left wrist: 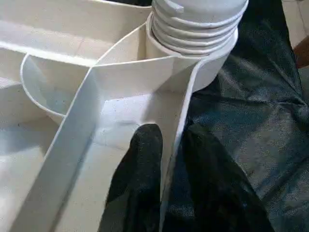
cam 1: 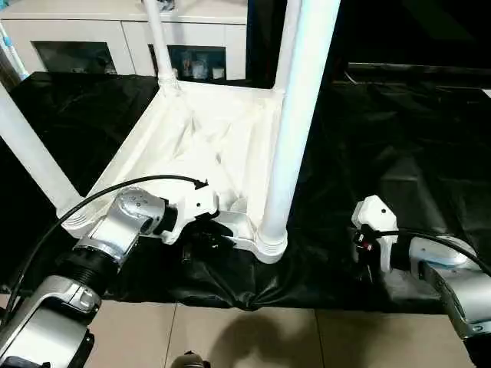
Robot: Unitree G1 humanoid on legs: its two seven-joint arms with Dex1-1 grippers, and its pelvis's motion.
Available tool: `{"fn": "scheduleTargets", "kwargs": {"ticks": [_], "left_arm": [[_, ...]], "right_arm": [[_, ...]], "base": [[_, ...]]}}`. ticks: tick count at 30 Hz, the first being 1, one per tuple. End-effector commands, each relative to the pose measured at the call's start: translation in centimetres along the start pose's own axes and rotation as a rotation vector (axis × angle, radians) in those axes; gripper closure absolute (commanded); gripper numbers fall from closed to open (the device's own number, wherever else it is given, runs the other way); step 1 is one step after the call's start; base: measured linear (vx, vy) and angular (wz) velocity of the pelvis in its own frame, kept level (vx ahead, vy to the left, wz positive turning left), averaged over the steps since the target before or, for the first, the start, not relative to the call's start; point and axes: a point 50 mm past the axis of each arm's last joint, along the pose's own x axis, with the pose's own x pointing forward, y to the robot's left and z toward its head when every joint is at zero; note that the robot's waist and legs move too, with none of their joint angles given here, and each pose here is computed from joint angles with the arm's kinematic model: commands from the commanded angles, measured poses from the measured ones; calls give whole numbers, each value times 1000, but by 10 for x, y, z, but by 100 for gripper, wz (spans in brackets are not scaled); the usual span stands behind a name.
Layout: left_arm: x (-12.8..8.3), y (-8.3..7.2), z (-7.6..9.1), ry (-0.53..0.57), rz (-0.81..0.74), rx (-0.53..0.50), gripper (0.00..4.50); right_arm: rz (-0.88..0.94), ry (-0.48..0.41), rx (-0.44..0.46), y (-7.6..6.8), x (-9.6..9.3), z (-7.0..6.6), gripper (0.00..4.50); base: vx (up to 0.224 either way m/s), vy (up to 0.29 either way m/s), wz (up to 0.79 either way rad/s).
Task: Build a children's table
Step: Rotate table base
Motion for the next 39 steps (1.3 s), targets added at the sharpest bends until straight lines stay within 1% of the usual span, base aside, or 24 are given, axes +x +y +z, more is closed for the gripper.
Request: {"fn": "scheduleTargets", "kwargs": {"ticks": [1,2,3,7,8,10,11,12,14,18,19,20,21,23,24,25,26,27,28,29,30,31,36,39], "left_arm": [[1,-1,-3,35,-18,8,385],[1,-1,-3,35,-18,8,405],[1,-2,-5,48,-12,5,413],[4,-4,-13,106,16,-17,420],[5,-6,-16,126,23,-24,437],[9,-7,-18,136,54,-46,438],[14,-5,-16,113,130,-74,442],[15,-4,-14,101,159,-87,446],[20,0,-3,35,239,-128,446],[28,-2,14,-72,254,-160,446],[28,-2,14,-72,254,-160,446],[31,-5,18,-89,237,-147,446],[31,-5,18,-89,237,-147,446],[34,-12,20,-91,210,-95,446],[35,-13,20,-91,209,-92,446],[35,-14,21,-89,211,-75,446],[34,-16,22,-91,217,-53,446],[34,-16,22,-91,217,-53,446],[34,-19,24,-99,203,-30,446],[34,-21,25,-103,188,-22,446],[34,-21,25,-103,185,-19,446],[33,-23,26,-105,160,5,446],[33,-24,26,-101,143,12,446],[33,-25,24,-83,105,41,446]], "right_arm": [[3,18,-23,2,-1,1,0],[3,18,-23,2,-1,1,0],[4,18,-24,2,-1,2,0],[7,12,-25,2,0,2,0],[7,10,-25,2,0,2,0],[7,4,-23,3,2,2,0],[7,-4,-22,4,5,2,0],[7,-7,-21,4,6,2,0],[3,-16,-19,4,10,3,0],[-1,-35,-7,4,16,3,0],[-1,-35,-7,4,16,3,0],[-10,-39,-9,3,18,4,0],[-10,-39,-9,3,18,4,0],[-38,-44,-17,0,21,5,0],[-40,-44,-18,0,21,5,0],[-62,-47,-18,-3,22,6,0],[-103,-57,-16,-9,22,8,0],[-103,-57,-16,-9,22,8,0],[-139,-75,-11,-15,24,11,0],[-142,-81,-9,-17,25,12,0],[-141,-81,-9,-17,25,12,0],[-117,-85,-6,-16,29,13,0],[-50,-89,-10,-12,36,13,0],[7,-107,-20,-12,46,16,0]], "base": [[0,0,0],[0,0,0],[0,0,0],[0,0,0],[0,0,0],[0,0,0],[0,0,0],[0,0,0],[0,0,0],[0,0,0],[0,0,0],[0,0,0],[0,0,0],[0,0,0],[0,0,0],[0,0,0],[0,0,0],[0,0,0],[0,0,0],[0,0,0],[0,0,0],[0,0,0],[0,0,0],[0,0,0]]}}
